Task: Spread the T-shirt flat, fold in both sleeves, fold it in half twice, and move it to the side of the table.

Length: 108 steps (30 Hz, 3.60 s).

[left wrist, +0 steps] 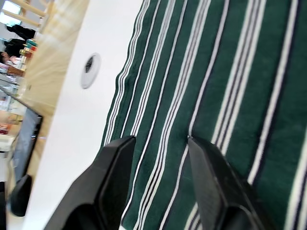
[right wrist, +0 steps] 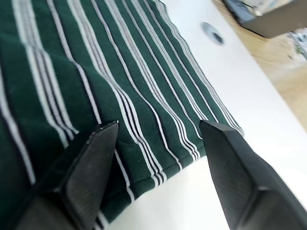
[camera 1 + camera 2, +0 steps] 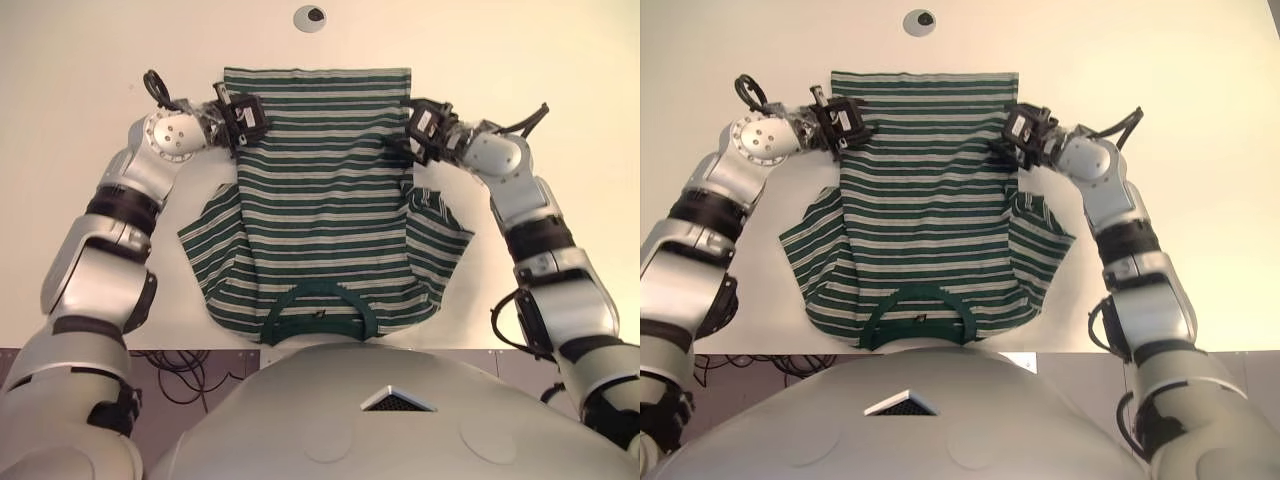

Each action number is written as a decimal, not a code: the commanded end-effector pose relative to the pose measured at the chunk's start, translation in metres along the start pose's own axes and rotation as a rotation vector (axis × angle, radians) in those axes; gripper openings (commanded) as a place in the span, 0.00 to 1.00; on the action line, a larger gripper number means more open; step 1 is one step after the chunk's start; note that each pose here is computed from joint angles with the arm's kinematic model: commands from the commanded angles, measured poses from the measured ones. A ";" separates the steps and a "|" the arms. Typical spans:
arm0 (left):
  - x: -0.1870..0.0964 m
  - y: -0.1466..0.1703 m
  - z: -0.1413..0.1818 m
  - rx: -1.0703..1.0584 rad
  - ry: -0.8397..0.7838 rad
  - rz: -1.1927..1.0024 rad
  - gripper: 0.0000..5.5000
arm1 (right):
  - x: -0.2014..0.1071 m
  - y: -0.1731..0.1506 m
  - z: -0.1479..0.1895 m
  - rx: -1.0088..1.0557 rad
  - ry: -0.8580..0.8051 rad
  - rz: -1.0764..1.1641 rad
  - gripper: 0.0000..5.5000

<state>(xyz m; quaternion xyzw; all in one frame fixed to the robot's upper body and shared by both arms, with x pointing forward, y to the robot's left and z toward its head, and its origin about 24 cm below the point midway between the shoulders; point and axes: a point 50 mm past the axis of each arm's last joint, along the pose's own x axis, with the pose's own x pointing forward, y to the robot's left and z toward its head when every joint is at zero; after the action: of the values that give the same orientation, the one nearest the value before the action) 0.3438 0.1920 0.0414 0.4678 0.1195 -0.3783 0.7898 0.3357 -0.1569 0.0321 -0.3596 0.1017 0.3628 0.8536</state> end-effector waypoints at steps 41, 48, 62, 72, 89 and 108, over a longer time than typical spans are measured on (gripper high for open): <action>-0.181 -0.131 -0.043 -1.259 0.130 -0.231 0.42 | -0.141 -0.021 -0.002 -0.034 -0.241 -0.363 0.56; -0.178 -0.139 -0.047 -1.265 0.131 -0.249 0.24 | -0.141 -0.020 -0.003 -0.032 -0.235 -0.354 0.56; -0.177 -0.134 -0.066 -1.259 0.105 -0.227 0.00 | -0.137 -0.018 -0.003 -0.026 -0.234 -0.343 0.56; -0.203 -0.102 -0.089 -1.221 0.026 -0.225 0.00 | -0.133 -0.017 -0.003 -0.022 -0.237 -0.330 0.56; -0.141 -0.093 0.007 -1.121 -0.327 -0.467 0.00 | -0.152 0.021 -0.019 0.591 -0.268 -0.038 0.56; -0.100 -0.112 0.025 -1.136 -0.220 -0.524 0.20 | -0.176 0.056 -0.069 1.205 0.058 0.012 0.56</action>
<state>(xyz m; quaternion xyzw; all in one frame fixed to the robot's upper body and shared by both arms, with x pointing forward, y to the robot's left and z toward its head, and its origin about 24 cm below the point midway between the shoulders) 0.1925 0.1877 0.0356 -0.1203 0.3224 -0.4860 0.8034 0.1772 -0.2792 0.0378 0.1670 0.3001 0.2379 0.9085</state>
